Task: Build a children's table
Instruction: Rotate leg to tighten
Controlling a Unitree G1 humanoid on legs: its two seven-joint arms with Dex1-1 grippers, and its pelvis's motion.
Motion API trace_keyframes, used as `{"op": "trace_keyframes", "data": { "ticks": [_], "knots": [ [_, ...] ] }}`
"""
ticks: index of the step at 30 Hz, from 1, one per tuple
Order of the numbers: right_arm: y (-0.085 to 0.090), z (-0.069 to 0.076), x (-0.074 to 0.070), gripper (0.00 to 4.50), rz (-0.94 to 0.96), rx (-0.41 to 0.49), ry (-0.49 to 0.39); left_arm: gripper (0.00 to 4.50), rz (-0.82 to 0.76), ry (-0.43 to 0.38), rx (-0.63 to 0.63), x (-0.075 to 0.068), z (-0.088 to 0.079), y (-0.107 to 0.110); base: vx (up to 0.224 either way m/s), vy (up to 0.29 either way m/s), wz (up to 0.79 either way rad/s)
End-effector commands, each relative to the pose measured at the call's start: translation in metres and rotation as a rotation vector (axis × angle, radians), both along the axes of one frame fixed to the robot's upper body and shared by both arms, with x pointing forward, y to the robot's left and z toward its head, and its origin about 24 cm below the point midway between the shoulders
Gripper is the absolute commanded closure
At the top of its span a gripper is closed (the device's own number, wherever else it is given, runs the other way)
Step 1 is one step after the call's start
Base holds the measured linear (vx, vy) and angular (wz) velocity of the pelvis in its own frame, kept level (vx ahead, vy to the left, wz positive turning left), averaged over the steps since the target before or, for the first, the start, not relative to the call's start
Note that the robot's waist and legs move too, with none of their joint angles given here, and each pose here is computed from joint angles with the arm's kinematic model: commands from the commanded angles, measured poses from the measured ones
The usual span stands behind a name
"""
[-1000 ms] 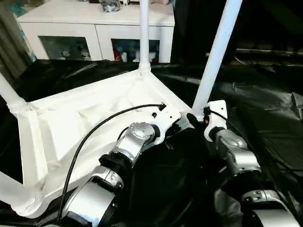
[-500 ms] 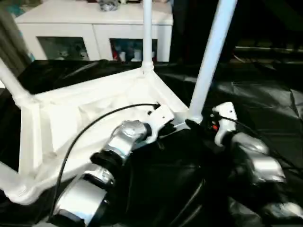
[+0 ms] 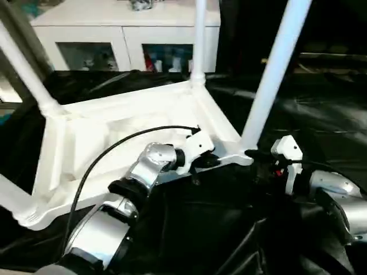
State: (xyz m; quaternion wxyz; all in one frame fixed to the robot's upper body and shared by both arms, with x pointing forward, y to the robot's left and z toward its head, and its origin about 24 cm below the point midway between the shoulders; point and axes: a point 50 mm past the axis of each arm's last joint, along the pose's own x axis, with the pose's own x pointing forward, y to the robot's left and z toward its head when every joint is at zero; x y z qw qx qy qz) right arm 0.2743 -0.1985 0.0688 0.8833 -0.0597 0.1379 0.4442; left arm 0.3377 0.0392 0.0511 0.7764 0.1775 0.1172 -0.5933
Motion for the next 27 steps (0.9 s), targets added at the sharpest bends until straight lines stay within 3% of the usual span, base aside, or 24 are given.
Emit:
{"op": "trace_keyframes", "data": {
  "ticks": [1, 2, 5, 10, 14, 16, 20, 23, 25, 26, 27],
  "knots": [
    [0.007, 0.0, -0.003, 0.63, 0.027, 0.018, 0.007, 3.87, -0.054, -0.019, -0.059, 0.001, 0.014, -0.009, 0.0, 0.0, 0.0],
    [0.009, 0.0, -0.004, 0.63, 0.031, 0.022, 0.009, 3.57, -0.05, -0.012, -0.065, 0.001, 0.015, -0.007, 0.0, 0.0, 0.0],
    [0.022, 0.002, -0.002, 0.63, 0.029, 0.061, 0.003, 3.48, 0.002, 0.016, -0.162, 0.004, 0.027, 0.009, 0.0, 0.0, 0.0],
    [0.031, 0.004, 0.003, 0.63, 0.018, 0.085, -0.013, 3.0, 0.043, 0.017, -0.197, 0.006, 0.038, 0.031, 0.0, 0.0, 0.0],
    [0.044, 0.006, 0.01, 0.63, 0.032, 0.097, -0.03, 2.58, 0.088, 0.063, -0.079, 0.003, 0.041, 0.076, 0.0, 0.0, 0.0],
    [0.048, 0.007, 0.016, 0.63, 0.001, 0.105, -0.056, 2.47, 0.104, 0.087, -0.039, -0.003, 0.045, 0.096, 0.0, 0.0, 0.0],
    [0.052, 0.007, 0.026, 0.63, -0.086, 0.108, -0.088, 2.15, 0.102, 0.105, -0.046, -0.012, 0.052, 0.109, 0.0, 0.0, 0.0],
    [0.06, 0.007, 0.034, 0.63, -0.149, 0.142, -0.098, 1.96, 0.069, 0.137, -0.053, -0.028, 0.056, 0.113, 0.0, 0.0, 0.0],
    [0.068, 0.005, 0.036, 0.63, -0.174, 0.176, -0.09, 1.72, 0.025, 0.192, -0.052, -0.046, 0.056, 0.113, 0.0, 0.0, 0.0],
    [0.068, 0.005, 0.036, 0.63, -0.174, 0.176, -0.09, 1.73, 0.025, 0.192, -0.052, -0.046, 0.056, 0.113, 0.0, 0.0, 0.0],
    [0.076, 0.003, 0.038, 0.63, -0.201, 0.194, -0.087, 1.64, 0.014, 0.229, -0.013, -0.059, 0.051, 0.115, 0.0, 0.0, 0.0]
  ]
}}
